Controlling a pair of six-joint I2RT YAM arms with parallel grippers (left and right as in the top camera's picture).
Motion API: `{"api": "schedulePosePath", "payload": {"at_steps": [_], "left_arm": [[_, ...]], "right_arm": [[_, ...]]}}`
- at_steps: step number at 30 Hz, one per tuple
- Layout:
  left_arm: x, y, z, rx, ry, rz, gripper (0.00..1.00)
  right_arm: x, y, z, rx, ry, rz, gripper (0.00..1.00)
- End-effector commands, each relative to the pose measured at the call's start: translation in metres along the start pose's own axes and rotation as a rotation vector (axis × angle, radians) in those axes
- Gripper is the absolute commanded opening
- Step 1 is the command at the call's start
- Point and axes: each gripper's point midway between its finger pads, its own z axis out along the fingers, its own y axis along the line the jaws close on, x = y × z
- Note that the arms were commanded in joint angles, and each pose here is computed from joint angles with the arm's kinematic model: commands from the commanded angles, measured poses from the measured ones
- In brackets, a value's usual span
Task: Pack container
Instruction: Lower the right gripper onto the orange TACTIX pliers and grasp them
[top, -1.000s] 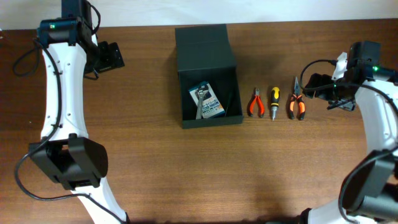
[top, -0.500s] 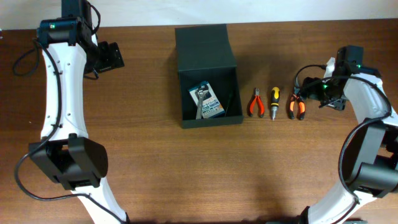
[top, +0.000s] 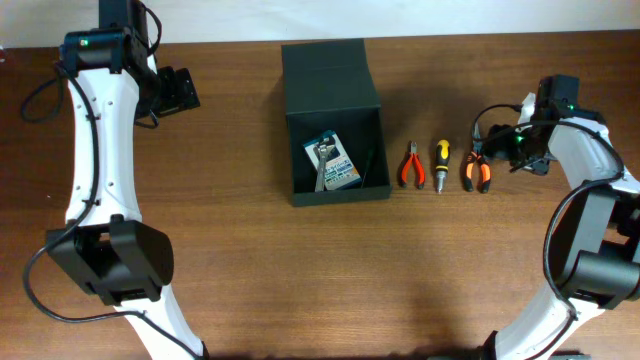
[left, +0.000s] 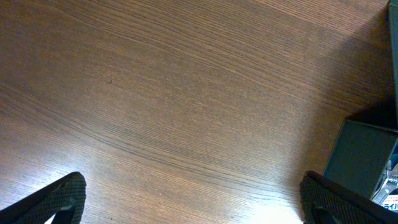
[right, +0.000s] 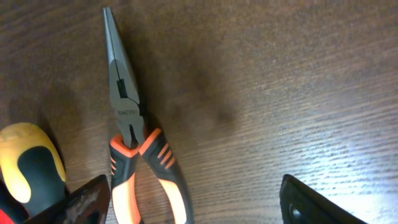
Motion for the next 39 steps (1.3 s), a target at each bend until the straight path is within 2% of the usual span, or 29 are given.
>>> {"api": "schedulePosePath", "payload": {"at_steps": [1,10,24,32,39], "left_arm": [[-0.005,0.002,-0.004,-0.011,-0.022,0.009,0.99],[-0.005,0.002,-0.004,-0.011,-0.022,0.009,0.99],[-0.005,0.002,-0.004,-0.010,-0.021,0.009,0.99],[-0.005,0.002,-0.004,-0.011,-0.022,0.009,0.99],[-0.005,0.002,-0.004,-0.011,-0.022,0.009,0.99]], "right_arm": [[-0.006,-0.002,0.003,0.010,-0.016,-0.005,0.78],[-0.009,-0.004,0.005,0.027,-0.026,-0.007,0.79],[0.015,-0.005,0.042,0.033,0.084,-0.009,0.79],[0.033,-0.008,0.059,0.039,0.159,-0.002,0.70],[0.041,-0.009,0.058,0.044,0.196,0.000,0.70]]}}
